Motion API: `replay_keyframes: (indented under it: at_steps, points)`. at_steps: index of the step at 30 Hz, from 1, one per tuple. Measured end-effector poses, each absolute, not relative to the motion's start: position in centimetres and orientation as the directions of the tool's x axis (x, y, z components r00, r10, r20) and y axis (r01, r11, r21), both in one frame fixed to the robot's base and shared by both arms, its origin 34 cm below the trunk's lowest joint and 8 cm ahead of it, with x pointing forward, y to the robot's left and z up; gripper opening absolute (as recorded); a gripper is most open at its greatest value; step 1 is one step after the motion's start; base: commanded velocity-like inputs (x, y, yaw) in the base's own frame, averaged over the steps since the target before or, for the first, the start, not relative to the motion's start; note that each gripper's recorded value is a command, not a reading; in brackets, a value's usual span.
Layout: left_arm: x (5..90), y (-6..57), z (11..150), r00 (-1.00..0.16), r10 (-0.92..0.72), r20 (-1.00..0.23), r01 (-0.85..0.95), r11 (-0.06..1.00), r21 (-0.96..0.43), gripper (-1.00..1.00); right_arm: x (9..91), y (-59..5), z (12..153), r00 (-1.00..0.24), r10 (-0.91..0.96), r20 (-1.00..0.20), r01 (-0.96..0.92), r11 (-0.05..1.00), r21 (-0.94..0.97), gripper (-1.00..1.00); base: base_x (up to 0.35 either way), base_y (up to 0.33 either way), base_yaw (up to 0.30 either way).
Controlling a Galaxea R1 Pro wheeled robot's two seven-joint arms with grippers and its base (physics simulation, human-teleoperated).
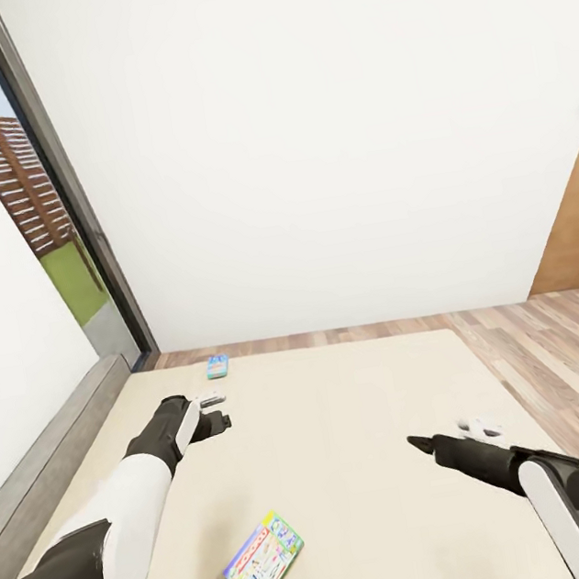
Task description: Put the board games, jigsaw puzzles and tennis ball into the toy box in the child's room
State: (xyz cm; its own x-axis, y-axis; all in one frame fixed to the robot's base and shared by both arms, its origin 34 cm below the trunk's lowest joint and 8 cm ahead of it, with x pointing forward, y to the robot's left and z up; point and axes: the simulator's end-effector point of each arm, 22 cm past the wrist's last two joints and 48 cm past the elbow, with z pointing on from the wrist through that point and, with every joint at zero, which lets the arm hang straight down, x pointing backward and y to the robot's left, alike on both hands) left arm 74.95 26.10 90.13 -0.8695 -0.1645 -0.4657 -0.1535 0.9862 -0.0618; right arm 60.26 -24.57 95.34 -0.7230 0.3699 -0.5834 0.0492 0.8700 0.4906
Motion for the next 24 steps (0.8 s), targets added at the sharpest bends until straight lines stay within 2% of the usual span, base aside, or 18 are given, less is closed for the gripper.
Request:
replay_keyframes:
  at_steps: [11, 24]
  points:
    - [74.9, 24.8, 89.1, -0.879, -0.159, -0.449, -0.142, 0.987, -0.071, 1.0, 58.7, -23.2, 99.8, -0.728, 0.383, -0.569, -0.185, 0.689, 0.7, 1.0, 0.0, 0.0, 0.0]
    - [76.8, 22.6, 91.1, -0.891, -0.141, -0.432, -0.119, 0.99, -0.079, 1.0, 57.9, -23.1, 99.8, -0.738, 0.396, -0.546, -0.206, 0.638, 0.742, 1.0, 0.0, 0.0, 0.0]
